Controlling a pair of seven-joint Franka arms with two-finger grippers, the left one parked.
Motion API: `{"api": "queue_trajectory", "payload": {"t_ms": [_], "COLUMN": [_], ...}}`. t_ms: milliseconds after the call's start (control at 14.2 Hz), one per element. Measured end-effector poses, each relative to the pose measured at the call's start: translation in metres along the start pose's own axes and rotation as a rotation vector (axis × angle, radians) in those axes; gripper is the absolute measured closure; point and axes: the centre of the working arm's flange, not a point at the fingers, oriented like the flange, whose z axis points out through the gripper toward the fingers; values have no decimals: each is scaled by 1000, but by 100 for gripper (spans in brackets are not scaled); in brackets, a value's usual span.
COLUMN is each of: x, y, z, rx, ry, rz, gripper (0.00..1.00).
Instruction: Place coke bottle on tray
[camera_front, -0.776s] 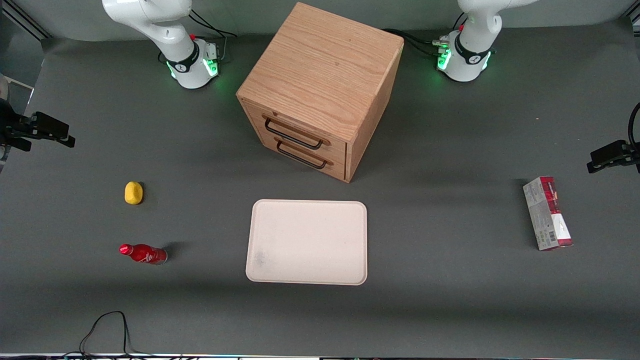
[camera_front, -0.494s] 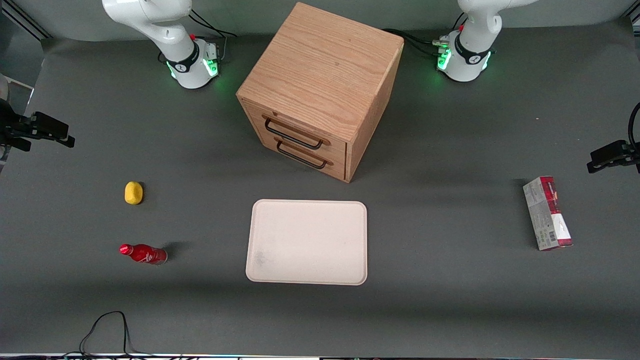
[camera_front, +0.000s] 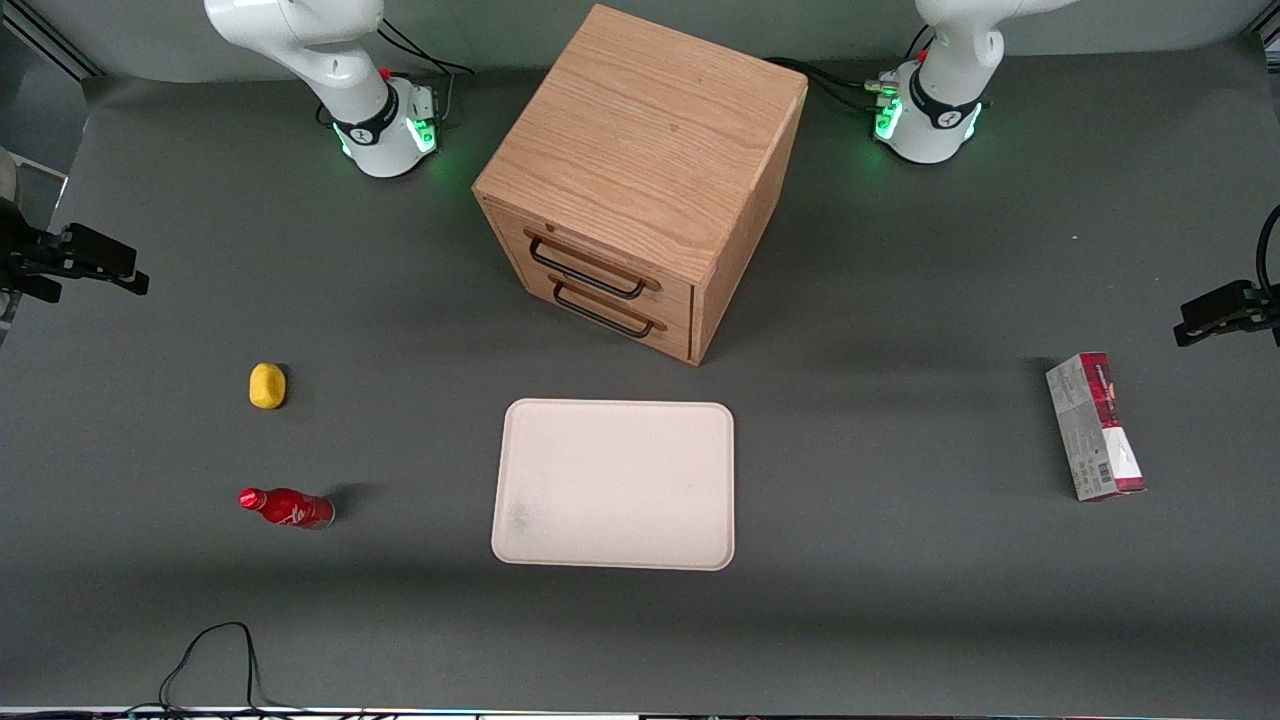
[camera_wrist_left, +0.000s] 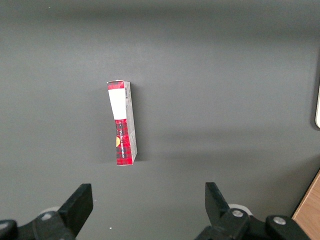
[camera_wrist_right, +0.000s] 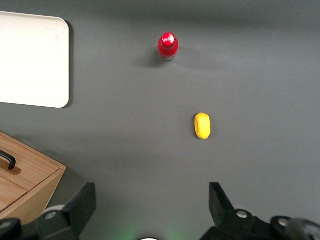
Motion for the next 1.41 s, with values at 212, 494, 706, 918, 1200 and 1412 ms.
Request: {"api": "queue_trajectory", "payload": {"t_ms": [212, 494, 706, 918, 1200, 1412], "x": [0, 3, 16, 42, 86, 120], "y": [0, 0, -1, -5, -11, -16], "z": [1, 3, 1, 1, 11, 25], "rx": [0, -1, -8, -20, -39, -55], "ry": [-2, -4, 13, 32, 39, 44], "rz": [0, -1, -2, -7, -17, -43], "gripper": [0, 0, 0, 0, 0, 0]}}
